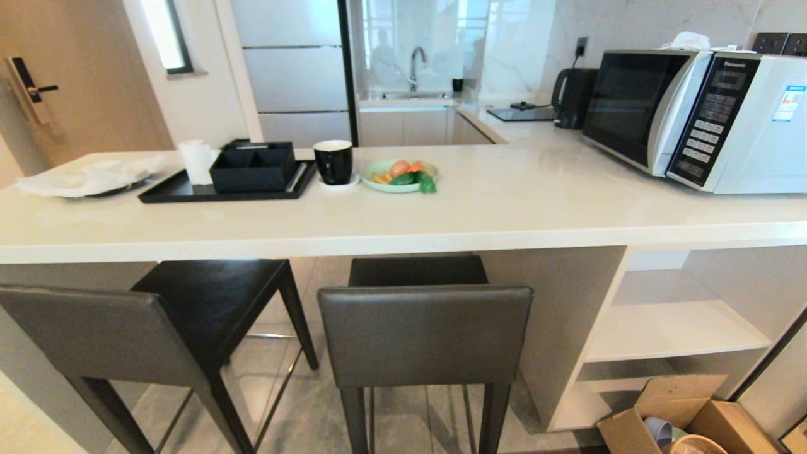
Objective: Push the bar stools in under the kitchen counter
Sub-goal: Pull the gray chair out from under the dining table
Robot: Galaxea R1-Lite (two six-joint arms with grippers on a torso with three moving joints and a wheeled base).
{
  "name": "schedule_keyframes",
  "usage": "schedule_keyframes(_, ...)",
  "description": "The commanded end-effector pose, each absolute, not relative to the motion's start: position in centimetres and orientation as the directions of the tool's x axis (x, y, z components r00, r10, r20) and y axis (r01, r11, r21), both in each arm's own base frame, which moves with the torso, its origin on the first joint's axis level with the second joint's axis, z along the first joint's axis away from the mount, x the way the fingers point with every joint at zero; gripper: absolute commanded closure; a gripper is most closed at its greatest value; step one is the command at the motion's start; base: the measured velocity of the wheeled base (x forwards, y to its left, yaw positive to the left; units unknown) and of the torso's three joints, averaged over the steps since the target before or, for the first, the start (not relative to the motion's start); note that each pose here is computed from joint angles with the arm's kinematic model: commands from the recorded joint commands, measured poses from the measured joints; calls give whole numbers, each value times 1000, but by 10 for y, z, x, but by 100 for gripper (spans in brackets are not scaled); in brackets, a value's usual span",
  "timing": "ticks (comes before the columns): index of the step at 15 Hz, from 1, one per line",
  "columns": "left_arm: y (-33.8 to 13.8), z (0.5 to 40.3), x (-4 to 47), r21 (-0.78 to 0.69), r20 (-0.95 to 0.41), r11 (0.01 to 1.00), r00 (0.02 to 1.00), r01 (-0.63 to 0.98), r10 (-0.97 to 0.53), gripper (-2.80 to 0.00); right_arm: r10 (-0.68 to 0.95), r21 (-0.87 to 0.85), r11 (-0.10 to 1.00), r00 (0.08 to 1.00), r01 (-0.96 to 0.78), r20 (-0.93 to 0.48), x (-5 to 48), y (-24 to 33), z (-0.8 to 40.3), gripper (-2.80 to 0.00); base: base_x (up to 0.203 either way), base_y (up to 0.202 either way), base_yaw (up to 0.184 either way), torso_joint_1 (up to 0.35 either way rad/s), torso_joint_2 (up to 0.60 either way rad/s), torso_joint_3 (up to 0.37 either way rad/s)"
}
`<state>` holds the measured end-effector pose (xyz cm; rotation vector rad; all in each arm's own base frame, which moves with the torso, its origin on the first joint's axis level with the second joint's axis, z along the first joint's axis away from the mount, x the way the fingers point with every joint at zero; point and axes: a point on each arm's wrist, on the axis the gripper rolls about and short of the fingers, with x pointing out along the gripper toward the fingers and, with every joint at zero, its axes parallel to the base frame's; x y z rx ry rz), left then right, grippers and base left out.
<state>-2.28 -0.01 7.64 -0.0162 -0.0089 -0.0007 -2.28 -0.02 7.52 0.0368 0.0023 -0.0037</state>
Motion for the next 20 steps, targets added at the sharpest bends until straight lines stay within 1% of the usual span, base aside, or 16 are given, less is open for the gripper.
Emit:
schedule_keyframes(1,0,76,-23,-17,8,1000,1000,0,0,0,-3,37,999,1000,3,-3,-23,0,75,0,0,0,0,0,0,0)
schedule_keyframes(11,0,76,-23,-17,8,1000,1000,0,0,0,-3,37,999,1000,3,-3,-23,0,75,0,0,0,0,-6,13,8)
schedule_keyframes(20,0,76,-23,-17,8,1000,1000,0,0,0,-5,37,999,1000,5,-3,-23,0,75,0,0,0,0,-168,431,257)
